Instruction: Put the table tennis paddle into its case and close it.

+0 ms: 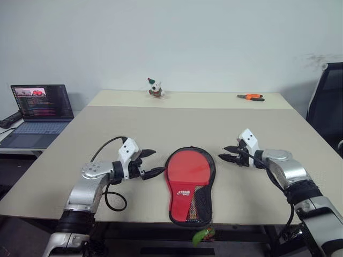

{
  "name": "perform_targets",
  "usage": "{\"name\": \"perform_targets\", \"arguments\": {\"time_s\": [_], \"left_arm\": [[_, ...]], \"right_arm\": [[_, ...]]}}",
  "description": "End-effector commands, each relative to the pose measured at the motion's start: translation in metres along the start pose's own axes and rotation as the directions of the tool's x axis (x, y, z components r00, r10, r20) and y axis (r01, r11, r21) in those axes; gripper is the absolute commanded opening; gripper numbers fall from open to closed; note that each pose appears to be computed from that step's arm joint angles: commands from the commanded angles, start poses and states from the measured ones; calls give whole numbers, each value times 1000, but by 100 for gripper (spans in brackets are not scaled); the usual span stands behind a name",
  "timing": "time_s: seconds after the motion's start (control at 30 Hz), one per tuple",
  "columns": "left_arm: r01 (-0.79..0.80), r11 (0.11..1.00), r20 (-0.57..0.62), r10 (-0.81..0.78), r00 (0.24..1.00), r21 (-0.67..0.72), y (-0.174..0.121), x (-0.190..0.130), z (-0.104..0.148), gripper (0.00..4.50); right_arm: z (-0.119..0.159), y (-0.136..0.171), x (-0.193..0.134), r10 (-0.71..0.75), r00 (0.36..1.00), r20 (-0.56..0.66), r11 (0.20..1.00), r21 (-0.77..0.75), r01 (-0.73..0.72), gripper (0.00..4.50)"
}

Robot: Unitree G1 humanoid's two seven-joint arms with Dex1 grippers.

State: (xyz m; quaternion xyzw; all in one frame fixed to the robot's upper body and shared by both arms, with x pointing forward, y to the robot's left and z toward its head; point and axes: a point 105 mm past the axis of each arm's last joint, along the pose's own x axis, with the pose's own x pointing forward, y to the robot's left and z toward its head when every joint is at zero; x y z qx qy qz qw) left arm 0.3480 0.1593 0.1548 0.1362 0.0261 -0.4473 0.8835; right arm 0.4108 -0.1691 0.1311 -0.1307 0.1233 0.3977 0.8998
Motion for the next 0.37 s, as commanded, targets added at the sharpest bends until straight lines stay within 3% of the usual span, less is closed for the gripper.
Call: {"name": "perform_targets", "arguments": {"time_s": [0.03, 0.2, 0.37], "left_arm": [[-36, 998, 58, 33, 998, 46, -2, -8, 26, 450], [-49, 998, 57, 46, 997, 48, -3, 4, 30, 450], [-82, 996, 62, 80, 995, 18, -1, 3, 20, 450]], "right_arm": [[10, -23, -17, -58, 998, 33, 998, -12, 58, 247], [3, -49, -41, -162, 987, -8, 986, -33, 162, 247], [-5, -44, -47, -160, 987, -26, 986, -53, 159, 247]]}}
